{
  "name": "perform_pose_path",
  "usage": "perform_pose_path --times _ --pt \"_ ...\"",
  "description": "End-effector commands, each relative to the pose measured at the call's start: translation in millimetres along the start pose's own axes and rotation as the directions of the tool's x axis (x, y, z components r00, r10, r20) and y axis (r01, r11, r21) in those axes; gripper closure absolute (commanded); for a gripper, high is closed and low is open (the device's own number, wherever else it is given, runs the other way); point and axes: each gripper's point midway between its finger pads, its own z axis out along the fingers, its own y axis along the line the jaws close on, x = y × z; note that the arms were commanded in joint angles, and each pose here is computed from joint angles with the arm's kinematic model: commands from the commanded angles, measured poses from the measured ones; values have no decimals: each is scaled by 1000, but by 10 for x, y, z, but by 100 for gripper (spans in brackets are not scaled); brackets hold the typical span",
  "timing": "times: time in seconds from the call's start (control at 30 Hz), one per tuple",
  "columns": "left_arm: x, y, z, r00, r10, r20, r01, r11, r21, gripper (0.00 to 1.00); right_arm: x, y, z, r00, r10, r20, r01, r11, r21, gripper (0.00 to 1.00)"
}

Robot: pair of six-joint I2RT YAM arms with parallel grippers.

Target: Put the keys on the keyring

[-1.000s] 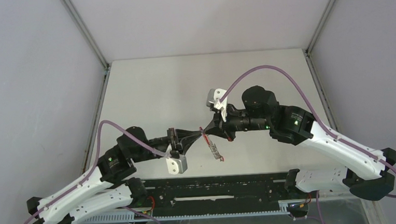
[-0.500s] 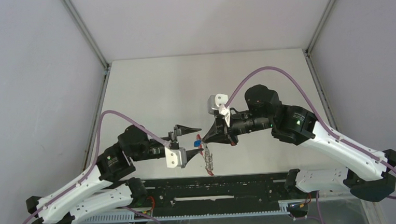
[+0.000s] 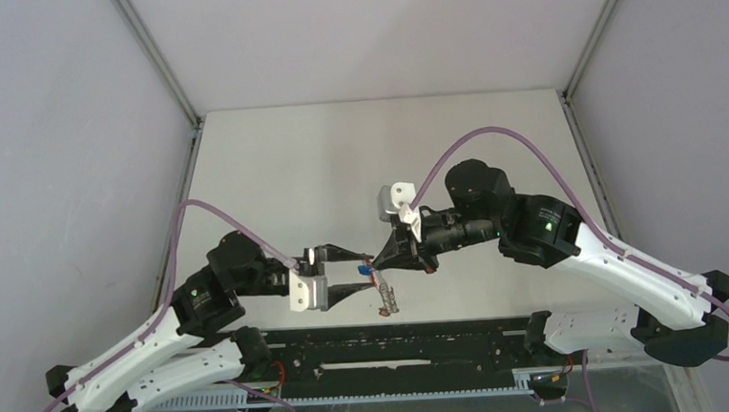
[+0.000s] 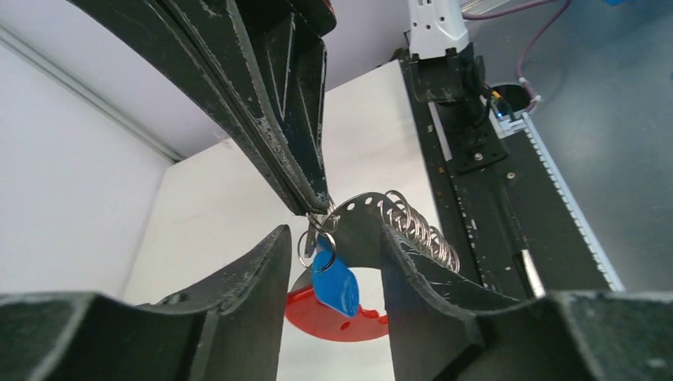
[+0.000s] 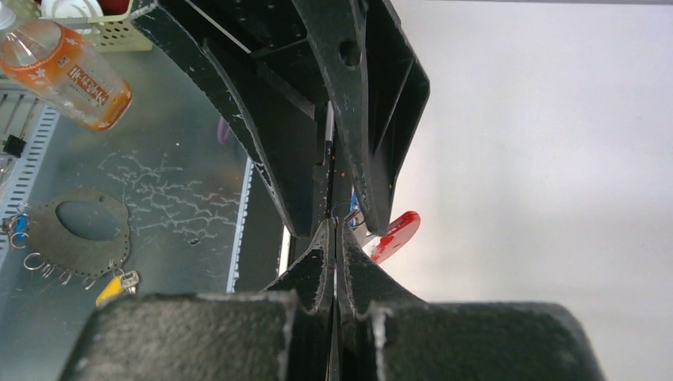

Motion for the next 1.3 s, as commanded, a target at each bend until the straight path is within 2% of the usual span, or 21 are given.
perform_pose_path --times 0.0,0.13,0.33,0.47,0.6,0.77,0.83,1.0,1.27 --pt "-176 -2 -11 996 -77 36 76 997 23 52 -205 -14 -29 997 -74 22 73 997 32 100" --pt "-128 34 4 994 -103 19 103 995 6 64 -237 -7 -20 996 -88 22 87 995 41 100" --pt "-100 50 24 991 -135 14 135 991 -4 74 -252 28 25 995 -101 21 100 994 37 100" --pt "-72 80 25 990 -143 13 143 989 -28 92 -246 58 70 994 -107 14 106 994 25 100" --pt "-70 109 12 986 -167 19 168 984 -52 99 -215 74 102 994 -112 -2 112 993 20 100" --pt "-59 108 4 986 -164 28 165 985 -58 100 -225 93 107 994 -111 1 111 994 15 100" --pt "-52 104 -2 990 -140 28 141 988 -55 100 -223 104 98 995 -104 2 104 994 13 93" --pt "-24 112 -25 997 -72 25 73 995 -63 100 -274 136 38 995 -92 27 92 996 8 87" --pt "8 180 -60 999 -40 27 43 992 -118 100 -370 77 -29 998 -45 37 43 998 46 64"
